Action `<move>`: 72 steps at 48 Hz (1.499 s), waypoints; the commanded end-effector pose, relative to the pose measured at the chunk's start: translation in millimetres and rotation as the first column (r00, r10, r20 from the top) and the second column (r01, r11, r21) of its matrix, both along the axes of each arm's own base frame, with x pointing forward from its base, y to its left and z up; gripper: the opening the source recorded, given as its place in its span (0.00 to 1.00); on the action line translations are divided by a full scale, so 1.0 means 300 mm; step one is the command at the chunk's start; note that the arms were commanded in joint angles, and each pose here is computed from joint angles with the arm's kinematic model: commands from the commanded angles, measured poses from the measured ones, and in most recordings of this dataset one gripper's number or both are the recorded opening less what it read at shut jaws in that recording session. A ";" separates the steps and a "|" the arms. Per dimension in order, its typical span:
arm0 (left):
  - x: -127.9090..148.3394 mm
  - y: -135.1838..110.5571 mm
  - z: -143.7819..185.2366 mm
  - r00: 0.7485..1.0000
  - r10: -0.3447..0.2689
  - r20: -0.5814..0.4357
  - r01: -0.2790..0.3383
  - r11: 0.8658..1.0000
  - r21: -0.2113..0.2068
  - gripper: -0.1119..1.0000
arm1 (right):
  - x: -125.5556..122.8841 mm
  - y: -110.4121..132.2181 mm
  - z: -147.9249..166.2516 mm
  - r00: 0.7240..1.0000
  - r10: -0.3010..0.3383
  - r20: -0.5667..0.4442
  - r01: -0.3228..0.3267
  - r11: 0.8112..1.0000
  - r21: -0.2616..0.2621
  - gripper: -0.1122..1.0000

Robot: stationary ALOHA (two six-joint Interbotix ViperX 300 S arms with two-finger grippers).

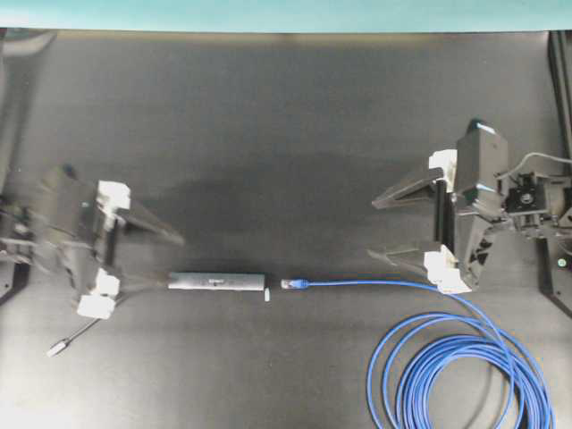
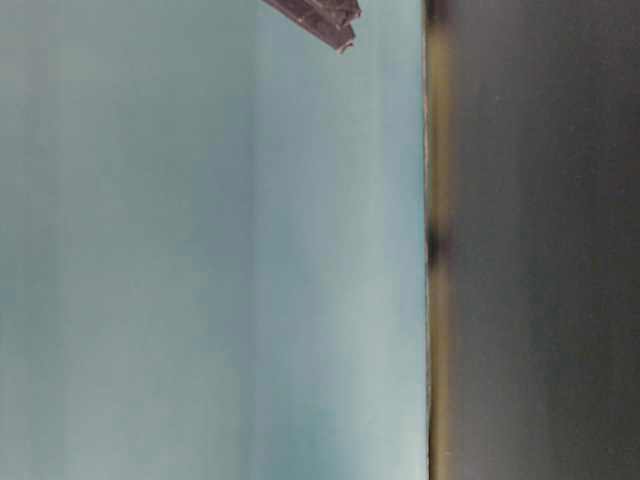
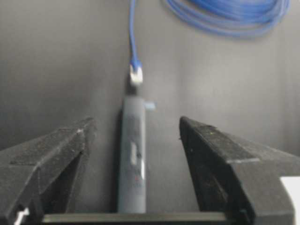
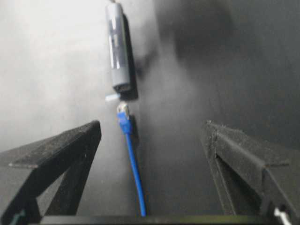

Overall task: Insert the LAN cable into the hub.
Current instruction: 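Grasp the grey Anker hub with the left gripper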

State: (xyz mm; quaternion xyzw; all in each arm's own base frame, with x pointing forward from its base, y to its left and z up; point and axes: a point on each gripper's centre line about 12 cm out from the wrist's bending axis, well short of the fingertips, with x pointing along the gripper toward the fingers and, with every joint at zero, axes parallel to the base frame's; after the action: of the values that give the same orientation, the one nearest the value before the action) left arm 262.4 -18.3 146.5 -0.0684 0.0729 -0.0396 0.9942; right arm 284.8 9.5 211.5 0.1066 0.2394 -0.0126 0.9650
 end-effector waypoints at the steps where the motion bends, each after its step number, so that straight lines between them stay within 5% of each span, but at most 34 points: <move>1: 0.034 -0.013 -0.024 1.000 -0.012 0.004 0.012 1.000 -0.006 0.72 | 0.015 0.003 0.013 1.000 -0.008 0.012 0.008 1.000 0.021 0.84; 12: 0.082 -0.024 -0.118 0.999 -0.015 -0.036 0.013 0.998 -0.053 0.72 | 0.015 0.005 0.013 1.000 -0.006 0.010 0.006 1.000 0.021 0.84; 47: 0.196 -0.043 -0.273 0.981 -0.023 -0.192 0.016 0.999 -0.039 0.71 | 0.005 0.032 0.009 1.000 0.021 0.010 -0.021 0.999 0.023 0.84; 53: 0.190 -0.045 -0.286 0.974 -0.026 -0.226 0.020 0.999 -0.028 0.62 | 0.004 0.037 0.008 1.000 0.026 0.008 -0.026 0.999 0.023 0.84; 59: 0.191 -0.052 -0.283 0.974 -0.032 -0.224 0.028 0.999 -0.024 0.35 | -0.004 0.040 -0.007 1.000 0.030 -0.004 -0.030 0.999 0.023 0.84; 72: 0.221 -0.047 -0.215 0.977 -0.025 -0.213 0.021 1.000 -0.021 0.35 | -0.005 0.058 -0.077 0.999 0.033 -0.037 -0.031 0.998 0.045 0.84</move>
State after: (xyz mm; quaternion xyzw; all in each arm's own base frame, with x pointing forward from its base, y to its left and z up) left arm 322.6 -32.3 68.4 -0.0806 0.1937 -0.0429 0.9768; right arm 280.6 22.5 193.3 0.1198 0.2603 0.0015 0.9581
